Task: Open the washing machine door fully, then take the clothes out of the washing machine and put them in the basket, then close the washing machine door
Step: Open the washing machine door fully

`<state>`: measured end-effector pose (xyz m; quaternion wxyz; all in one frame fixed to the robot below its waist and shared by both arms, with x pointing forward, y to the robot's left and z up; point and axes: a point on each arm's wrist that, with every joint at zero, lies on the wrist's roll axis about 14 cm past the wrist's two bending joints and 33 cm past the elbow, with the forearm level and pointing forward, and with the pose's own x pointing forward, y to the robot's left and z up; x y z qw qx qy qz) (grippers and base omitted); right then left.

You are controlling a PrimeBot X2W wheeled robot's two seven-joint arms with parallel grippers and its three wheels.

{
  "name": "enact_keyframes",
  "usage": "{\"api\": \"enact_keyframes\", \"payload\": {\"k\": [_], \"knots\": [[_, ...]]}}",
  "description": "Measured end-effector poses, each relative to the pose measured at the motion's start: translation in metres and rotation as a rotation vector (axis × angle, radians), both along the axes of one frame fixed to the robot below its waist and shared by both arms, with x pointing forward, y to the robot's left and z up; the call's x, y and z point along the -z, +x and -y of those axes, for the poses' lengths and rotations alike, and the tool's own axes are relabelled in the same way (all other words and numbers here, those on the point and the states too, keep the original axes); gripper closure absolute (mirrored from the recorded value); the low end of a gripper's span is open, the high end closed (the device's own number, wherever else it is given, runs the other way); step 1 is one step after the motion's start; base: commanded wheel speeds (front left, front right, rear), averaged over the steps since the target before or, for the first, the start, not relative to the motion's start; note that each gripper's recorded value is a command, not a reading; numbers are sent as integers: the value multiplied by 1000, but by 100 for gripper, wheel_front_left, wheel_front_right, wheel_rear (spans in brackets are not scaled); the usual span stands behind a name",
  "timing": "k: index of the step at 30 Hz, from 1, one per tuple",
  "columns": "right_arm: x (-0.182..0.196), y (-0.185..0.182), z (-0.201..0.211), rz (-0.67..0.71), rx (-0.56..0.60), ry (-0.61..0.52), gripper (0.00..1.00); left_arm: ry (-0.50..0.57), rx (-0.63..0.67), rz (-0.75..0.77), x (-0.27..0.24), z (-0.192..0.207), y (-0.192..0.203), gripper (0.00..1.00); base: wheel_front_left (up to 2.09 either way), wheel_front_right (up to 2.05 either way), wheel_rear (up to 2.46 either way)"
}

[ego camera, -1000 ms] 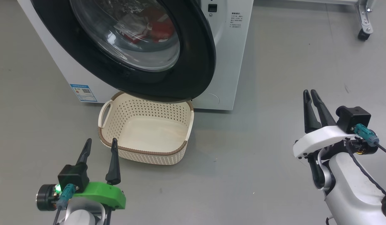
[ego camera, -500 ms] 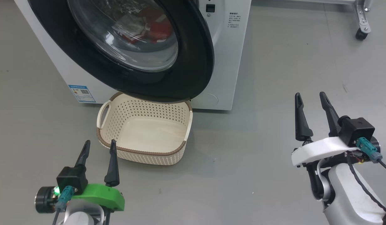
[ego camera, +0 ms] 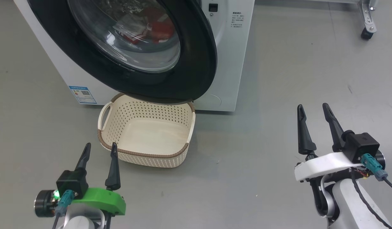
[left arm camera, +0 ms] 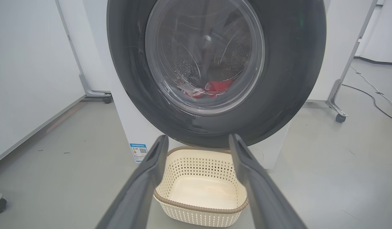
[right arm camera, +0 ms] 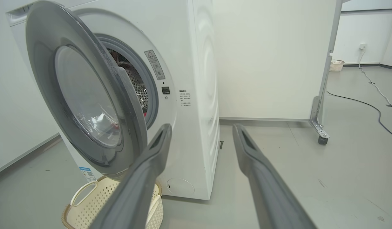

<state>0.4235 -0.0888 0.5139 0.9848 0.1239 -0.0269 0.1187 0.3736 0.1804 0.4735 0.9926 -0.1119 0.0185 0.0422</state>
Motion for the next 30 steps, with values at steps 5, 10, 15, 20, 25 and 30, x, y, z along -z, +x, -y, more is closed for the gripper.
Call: {"api": "enact_keyframes", "payload": {"k": [5,10,15,20,25,30], "knots": [[1,-3,1,0,4,3,0,6,-2,-2,1,-1,0,0,0,0,0],[1,-5,2,0,11,11,0,12,3,-3,1,-1,0,0,0,0,0],[0,-6,2,4,12,11,0,12,1,-3,1,-2,-1,0,0,0,0],[-1,-7,2,7,13,12,0,13,-2,-5,2,-3,-1,0,0,0,0],[-2,-7,2,13,15,12,0,13,-4,-6,2,-4,-2,0,0,0,0],[2,-10,2,1,20,17,0,13,-4,-6,2,-4,-2,0,0,0,0]]}}
